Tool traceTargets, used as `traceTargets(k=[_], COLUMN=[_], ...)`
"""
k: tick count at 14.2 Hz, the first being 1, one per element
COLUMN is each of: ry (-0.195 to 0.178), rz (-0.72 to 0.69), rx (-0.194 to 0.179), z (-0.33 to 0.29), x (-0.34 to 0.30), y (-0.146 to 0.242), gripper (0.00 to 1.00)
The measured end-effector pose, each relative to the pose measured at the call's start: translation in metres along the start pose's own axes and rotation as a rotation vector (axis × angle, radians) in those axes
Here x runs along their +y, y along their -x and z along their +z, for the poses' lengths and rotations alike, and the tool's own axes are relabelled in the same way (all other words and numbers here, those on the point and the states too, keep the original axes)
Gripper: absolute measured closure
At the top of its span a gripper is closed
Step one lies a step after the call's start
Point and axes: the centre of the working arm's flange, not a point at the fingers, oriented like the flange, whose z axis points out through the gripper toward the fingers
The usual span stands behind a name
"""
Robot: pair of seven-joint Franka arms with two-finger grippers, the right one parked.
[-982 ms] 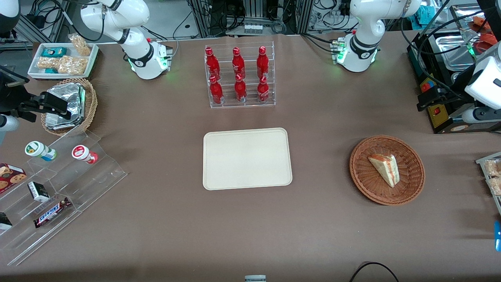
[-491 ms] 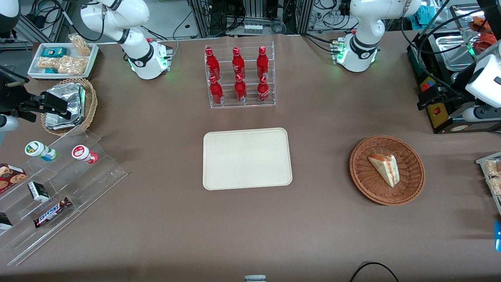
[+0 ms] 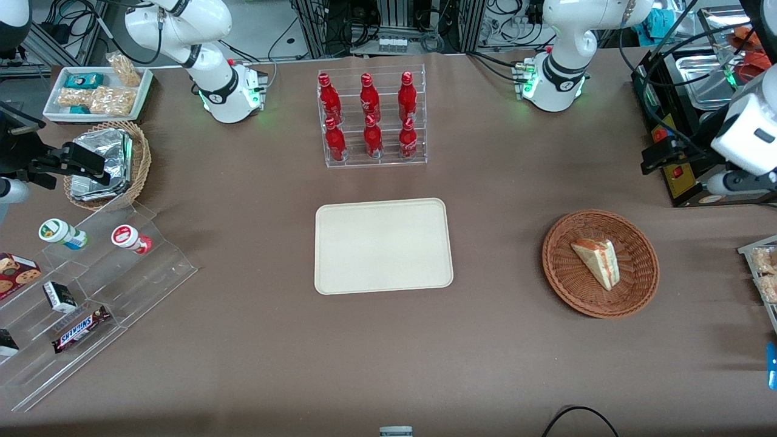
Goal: Place sandwich from basket to tray
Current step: 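Lower the open left gripper over the sandwich in the wicker basket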
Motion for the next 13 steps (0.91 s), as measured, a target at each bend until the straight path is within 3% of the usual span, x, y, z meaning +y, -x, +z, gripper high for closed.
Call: traceTargets(k=[2, 4, 11, 13], ry=[-0.004, -0.005, 0.024, 0.036], rz=[-0.003, -0.005, -0.087, -0.19], rx=[-0.034, -0.042, 0.143, 0.145], z=[0.034, 0.082, 0.247, 0.274], x=[0.0, 0.0, -0.042, -0.055], y=[-0.015, -0.03, -0.046, -0.039], gripper=[0.0, 0.0, 0.0, 0.0])
